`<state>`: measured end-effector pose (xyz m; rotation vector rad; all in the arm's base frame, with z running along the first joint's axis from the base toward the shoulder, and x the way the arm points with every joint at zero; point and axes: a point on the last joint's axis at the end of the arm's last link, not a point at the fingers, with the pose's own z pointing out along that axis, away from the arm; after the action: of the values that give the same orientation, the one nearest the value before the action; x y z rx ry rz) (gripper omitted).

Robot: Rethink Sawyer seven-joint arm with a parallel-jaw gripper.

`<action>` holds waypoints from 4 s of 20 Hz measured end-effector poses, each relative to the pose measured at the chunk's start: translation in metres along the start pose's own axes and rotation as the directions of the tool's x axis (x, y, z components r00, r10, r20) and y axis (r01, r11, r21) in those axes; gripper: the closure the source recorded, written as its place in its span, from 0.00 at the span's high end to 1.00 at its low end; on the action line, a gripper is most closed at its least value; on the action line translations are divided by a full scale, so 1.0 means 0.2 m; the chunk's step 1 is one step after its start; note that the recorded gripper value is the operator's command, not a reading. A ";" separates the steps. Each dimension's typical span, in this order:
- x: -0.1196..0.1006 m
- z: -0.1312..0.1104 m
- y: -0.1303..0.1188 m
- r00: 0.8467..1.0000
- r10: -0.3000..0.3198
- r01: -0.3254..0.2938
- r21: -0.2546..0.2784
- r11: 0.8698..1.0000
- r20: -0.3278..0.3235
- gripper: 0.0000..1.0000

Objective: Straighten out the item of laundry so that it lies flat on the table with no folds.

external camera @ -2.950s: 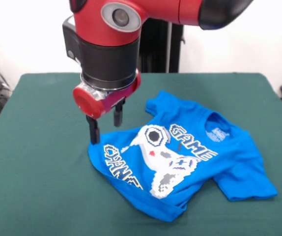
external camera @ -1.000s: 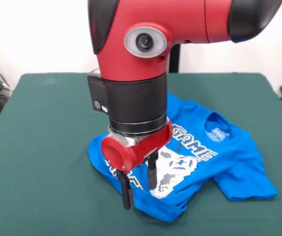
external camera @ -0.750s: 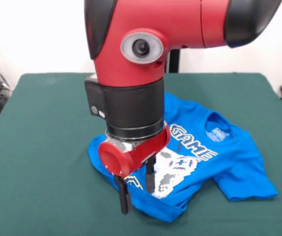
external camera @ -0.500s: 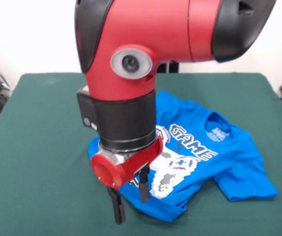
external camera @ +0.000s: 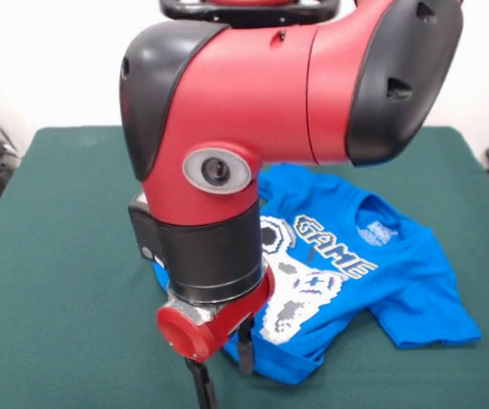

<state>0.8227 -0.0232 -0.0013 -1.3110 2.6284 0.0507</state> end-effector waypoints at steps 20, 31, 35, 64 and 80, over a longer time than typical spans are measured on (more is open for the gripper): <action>-0.33 -0.24 0.18 0.998 -0.067 0.068 -0.043 0.997 0.017 1.00; -0.28 -0.13 0.24 0.994 -0.096 0.094 -0.060 0.994 -0.047 1.00; -0.23 -0.07 0.25 0.989 -0.112 0.106 -0.066 0.992 -0.093 1.00; -0.14 0.14 0.31 0.990 -0.093 0.088 -0.058 0.994 -0.105 1.00; -0.10 0.15 0.22 0.991 -0.090 0.093 0.030 0.995 -0.102 1.00</action>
<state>0.8051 0.0233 -0.0284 -1.4570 2.6341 -0.0759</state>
